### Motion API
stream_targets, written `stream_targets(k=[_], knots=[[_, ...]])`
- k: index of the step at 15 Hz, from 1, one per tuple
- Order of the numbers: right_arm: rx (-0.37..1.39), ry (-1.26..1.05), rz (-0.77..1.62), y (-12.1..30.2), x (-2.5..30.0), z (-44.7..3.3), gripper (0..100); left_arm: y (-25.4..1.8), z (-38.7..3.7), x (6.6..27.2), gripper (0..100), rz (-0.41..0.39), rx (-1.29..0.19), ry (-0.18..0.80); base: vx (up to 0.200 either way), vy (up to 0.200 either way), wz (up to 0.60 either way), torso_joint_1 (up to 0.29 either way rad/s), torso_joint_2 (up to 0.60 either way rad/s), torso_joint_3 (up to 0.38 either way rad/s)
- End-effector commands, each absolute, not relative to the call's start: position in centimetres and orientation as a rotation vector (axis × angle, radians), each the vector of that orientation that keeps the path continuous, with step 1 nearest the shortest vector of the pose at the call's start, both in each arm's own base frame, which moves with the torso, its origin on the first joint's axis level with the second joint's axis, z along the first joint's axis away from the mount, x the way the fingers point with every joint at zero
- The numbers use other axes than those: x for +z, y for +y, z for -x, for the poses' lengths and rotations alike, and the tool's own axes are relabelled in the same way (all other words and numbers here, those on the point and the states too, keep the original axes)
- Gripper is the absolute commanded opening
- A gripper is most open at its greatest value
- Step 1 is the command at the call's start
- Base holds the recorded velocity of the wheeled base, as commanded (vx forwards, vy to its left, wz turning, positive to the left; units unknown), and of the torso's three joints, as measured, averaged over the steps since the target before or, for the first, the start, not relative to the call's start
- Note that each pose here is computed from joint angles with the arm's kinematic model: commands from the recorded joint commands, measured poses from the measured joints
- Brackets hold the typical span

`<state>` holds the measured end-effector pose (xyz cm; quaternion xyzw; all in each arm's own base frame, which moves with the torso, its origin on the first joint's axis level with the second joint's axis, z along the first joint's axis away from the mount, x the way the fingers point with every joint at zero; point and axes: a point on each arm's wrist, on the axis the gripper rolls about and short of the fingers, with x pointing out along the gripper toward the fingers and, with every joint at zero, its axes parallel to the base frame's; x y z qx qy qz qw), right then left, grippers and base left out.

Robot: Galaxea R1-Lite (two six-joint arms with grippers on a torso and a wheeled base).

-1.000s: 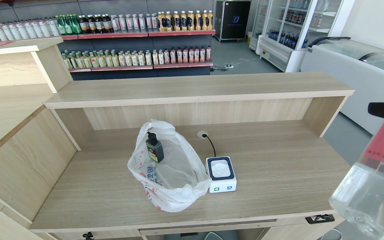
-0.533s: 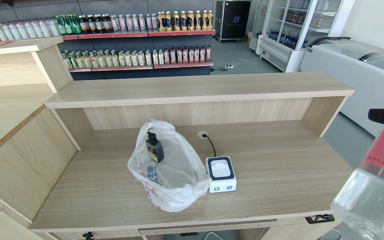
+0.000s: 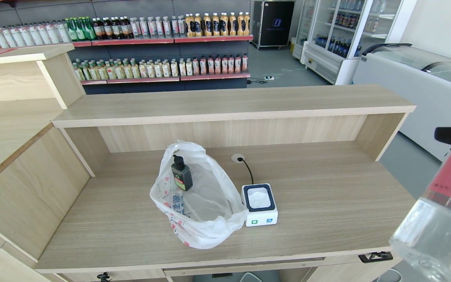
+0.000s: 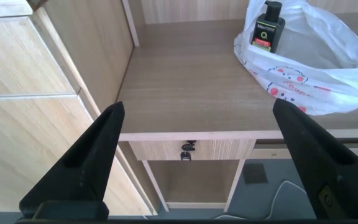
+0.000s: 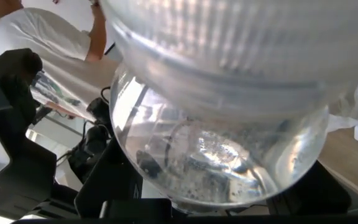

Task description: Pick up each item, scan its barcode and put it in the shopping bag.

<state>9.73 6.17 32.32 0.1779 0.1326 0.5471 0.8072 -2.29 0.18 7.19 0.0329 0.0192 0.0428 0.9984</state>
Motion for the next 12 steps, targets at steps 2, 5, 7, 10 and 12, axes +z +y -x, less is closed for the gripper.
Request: stream_targets(k=[2,5,7,10,12], knots=[[1.170,0.288,-0.380,6.3,32.3,-9.9,0,0.2,2.3,7.2,100,-0.066,0.086,0.038,0.000,0.000,0.00,0.000,0.00,0.000],[1.168,0.283,-0.371,6.3,32.2,-10.0,0,0.2,2.3,7.2,100,-0.067,0.086,0.038,0.000,0.000,0.00,0.000,0.00,0.000],[1.065,0.242,-0.246,6.2,30.9,-11.6,0,0.2,2.3,7.2,100,-0.066,0.086,0.038,0.000,0.000,0.00,0.000,0.00,0.000],[0.848,0.208,-0.136,5.8,29.7,-14.0,0,0.2,2.3,7.2,100,-0.066,0.086,0.038,0.000,0.000,0.00,0.000,0.00,0.000],[0.763,0.160,-0.104,4.7,29.0,-15.0,0,0.2,2.3,7.2,100,-0.066,0.086,0.038,0.000,0.000,0.00,0.000,0.00,0.000]])
